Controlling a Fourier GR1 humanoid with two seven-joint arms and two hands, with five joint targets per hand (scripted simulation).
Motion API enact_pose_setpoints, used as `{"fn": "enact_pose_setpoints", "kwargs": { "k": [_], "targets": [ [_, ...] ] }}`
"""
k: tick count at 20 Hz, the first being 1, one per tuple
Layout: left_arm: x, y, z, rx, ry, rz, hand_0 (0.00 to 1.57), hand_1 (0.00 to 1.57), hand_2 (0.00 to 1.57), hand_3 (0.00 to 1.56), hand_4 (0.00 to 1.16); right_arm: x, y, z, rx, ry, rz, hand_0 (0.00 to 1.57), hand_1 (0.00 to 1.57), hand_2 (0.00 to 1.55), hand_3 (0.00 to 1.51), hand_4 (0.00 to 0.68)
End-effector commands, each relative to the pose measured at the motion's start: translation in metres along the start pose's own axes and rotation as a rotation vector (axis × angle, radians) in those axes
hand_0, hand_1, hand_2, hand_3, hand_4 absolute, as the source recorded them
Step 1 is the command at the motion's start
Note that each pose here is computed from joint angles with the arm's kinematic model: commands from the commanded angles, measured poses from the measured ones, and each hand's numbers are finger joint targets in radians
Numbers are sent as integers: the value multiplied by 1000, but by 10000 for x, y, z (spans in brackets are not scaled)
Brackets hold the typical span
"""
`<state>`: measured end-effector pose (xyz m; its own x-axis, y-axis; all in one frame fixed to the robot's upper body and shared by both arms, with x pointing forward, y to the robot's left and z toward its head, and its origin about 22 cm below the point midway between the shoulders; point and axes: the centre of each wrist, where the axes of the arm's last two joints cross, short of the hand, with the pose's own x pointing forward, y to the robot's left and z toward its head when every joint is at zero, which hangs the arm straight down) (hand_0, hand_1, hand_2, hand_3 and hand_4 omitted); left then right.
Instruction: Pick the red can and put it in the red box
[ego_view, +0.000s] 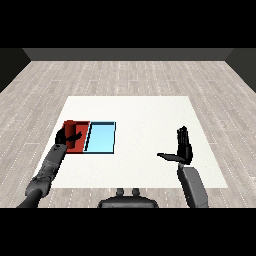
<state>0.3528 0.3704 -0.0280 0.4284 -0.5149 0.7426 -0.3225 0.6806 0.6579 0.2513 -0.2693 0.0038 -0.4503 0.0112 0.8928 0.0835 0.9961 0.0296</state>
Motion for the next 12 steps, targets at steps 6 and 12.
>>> {"fn": "enact_pose_setpoints", "kwargs": {
  "k": [6,12],
  "targets": [
    [-119,-24,-21,-37,188,49,1128,1128,1094,0,525,1,-63,-5,7,-47,42,0,0,0,0,0],
    [-150,145,-80,-159,196,-267,0,0,0,0,319,83,34,-123,19,-63,-25,0,0,0,0,0]
  ]
}}
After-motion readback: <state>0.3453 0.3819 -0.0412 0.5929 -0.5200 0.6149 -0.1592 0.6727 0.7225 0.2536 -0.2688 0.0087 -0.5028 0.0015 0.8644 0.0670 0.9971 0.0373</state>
